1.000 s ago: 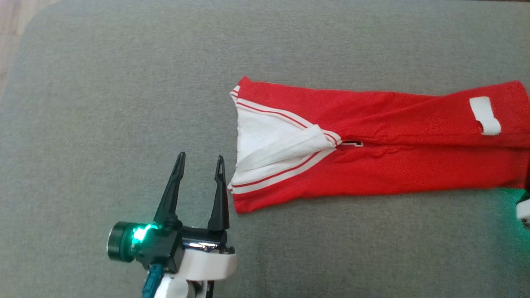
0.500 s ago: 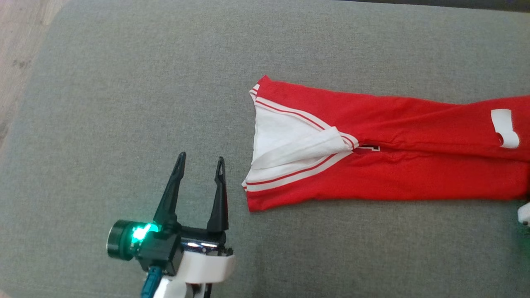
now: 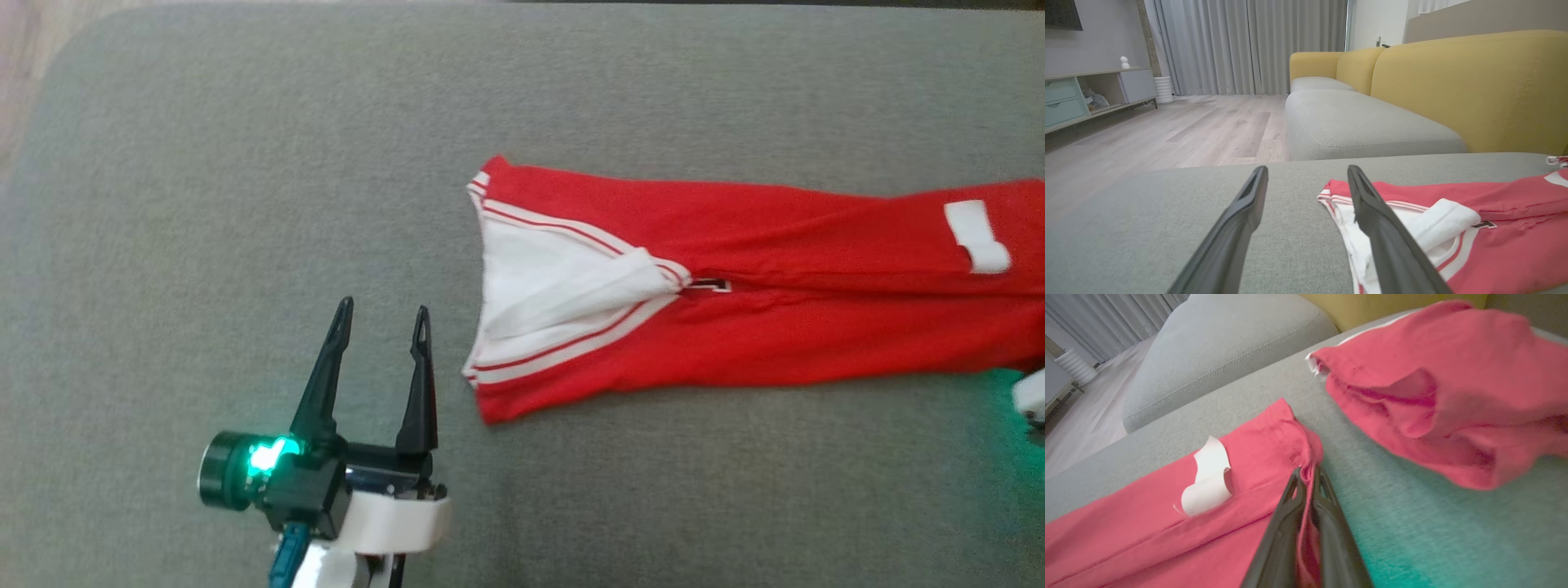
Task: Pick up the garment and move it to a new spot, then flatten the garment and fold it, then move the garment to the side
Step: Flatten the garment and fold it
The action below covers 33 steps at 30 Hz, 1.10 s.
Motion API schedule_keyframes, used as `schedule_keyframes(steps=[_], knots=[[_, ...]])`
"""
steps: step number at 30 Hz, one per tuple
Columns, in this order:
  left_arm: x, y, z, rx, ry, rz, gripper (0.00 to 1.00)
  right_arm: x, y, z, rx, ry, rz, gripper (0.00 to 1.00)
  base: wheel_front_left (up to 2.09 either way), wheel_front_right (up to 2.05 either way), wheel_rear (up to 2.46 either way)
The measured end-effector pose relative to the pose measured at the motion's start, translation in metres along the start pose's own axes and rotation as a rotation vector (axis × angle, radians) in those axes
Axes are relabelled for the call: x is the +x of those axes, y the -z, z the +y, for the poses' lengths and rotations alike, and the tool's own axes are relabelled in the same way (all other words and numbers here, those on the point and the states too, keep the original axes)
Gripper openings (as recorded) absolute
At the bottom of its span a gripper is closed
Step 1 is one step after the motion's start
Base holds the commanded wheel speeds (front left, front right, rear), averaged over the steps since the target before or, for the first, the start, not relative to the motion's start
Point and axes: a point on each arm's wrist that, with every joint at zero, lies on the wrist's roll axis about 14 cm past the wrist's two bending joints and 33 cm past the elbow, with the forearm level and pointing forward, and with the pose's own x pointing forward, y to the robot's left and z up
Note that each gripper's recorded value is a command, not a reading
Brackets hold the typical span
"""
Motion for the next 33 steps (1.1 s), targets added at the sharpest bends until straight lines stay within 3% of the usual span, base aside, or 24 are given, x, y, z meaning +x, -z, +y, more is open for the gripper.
schedule_keyframes(steps=[6,8,13,17,22,26,33], knots=[[-0.002,0.003,-0.007,-0.004,0.023,0.007,1.00,-0.020,-0.039,-0.030,-0.014,0.042,-0.098,0.00,0.00,0.00,0.00],[-0.002,0.004,-0.010,-0.003,0.036,0.007,1.00,-0.027,-0.060,-0.026,-0.012,0.020,-0.153,0.00,0.00,0.00,0.00],[0.001,0.001,-0.013,-0.004,0.051,-0.004,1.00,-0.047,-0.120,0.026,-0.018,-0.142,-0.318,0.00,0.00,0.00,0.00],[0.001,0.003,-0.015,-0.009,0.055,0.001,1.00,-0.062,-0.133,0.093,-0.031,-0.320,-0.355,0.00,0.00,0.00,0.00],[-0.002,0.005,-0.014,-0.019,0.056,0.011,1.00,-0.075,-0.113,0.182,-0.068,-0.545,-0.295,0.00,0.00,0.00,0.00],[-0.005,0.008,-0.005,-0.016,0.029,0.022,1.00,-0.088,-0.075,0.250,-0.104,-0.726,-0.194,0.00,0.00,0.00,0.00],[-0.011,0.011,0.009,-0.019,-0.021,0.036,1.00,-0.094,0.039,0.300,-0.233,-0.861,0.106,0.00,0.00,0.00,0.00]])
